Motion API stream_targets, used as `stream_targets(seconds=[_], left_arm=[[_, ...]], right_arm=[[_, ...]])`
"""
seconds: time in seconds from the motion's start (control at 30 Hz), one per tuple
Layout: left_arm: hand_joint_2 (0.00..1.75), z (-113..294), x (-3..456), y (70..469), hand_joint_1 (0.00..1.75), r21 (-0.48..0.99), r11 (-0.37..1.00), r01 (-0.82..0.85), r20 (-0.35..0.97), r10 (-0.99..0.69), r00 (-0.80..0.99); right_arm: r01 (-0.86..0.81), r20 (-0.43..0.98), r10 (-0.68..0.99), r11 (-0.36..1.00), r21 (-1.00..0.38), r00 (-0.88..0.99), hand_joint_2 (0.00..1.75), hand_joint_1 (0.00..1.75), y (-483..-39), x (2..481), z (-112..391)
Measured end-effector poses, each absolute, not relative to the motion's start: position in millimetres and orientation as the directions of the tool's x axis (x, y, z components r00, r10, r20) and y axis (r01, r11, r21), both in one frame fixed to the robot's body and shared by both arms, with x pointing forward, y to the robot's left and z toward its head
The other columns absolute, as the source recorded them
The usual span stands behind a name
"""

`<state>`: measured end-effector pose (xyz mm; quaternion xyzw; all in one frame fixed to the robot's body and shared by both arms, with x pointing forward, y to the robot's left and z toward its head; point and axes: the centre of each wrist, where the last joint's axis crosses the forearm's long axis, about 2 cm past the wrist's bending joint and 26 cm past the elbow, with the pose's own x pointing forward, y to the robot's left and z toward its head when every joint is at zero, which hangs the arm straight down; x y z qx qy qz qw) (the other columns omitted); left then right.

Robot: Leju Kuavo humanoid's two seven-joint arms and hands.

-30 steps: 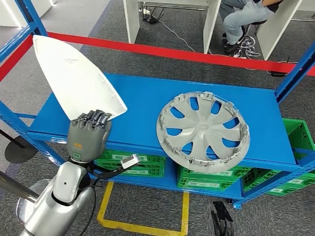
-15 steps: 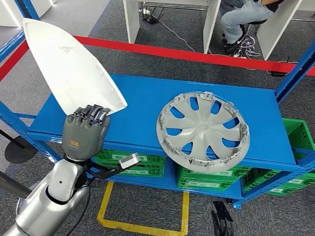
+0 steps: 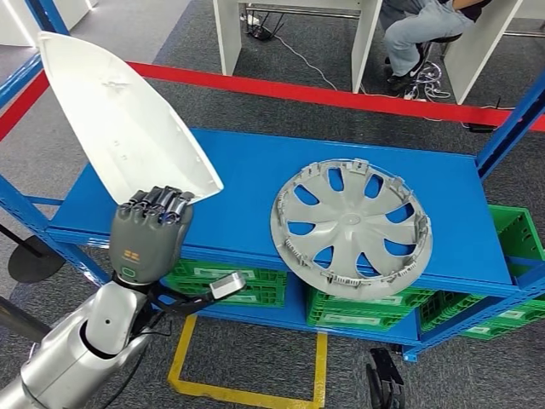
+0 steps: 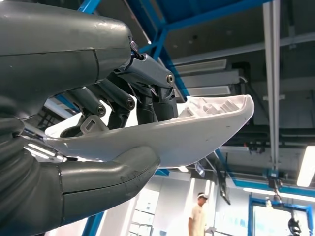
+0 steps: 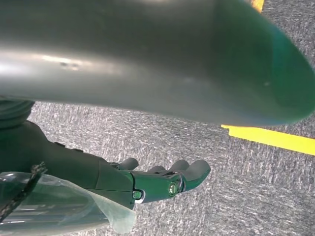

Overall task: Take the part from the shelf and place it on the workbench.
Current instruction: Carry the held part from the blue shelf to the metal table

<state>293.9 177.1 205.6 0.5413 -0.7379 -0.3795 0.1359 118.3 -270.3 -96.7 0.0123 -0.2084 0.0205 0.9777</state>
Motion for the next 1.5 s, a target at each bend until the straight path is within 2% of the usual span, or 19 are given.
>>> stream_targets(seconds=[0.37, 0.7, 1.5], left_arm=[[1.75, 188.1, 283.8, 179.9, 1.75, 0.783, 0.117, -0.611, -0.188, -0.891, -0.412], [1.75, 170.0, 267.5, 199.2, 1.75, 0.817, 0.096, -0.569, -0.110, -0.942, -0.316], [1.75, 165.7, 265.3, 203.8, 1.75, 0.846, 0.049, -0.531, -0.130, -0.947, -0.295]], right_arm=[[-0.039, 0.407, 0.028, 0.999, 0.018, 0.913, 0.00, 0.00, -269.6, 117.3, -97.0], [-0.050, 0.408, 0.035, 0.998, 0.027, 0.912, 0.00, 0.00, -261.0, 111.1, -98.1], [-0.036, 0.400, 0.022, 0.999, 0.029, 0.916, 0.00, 0.00, -255.8, 106.6, -98.8]])
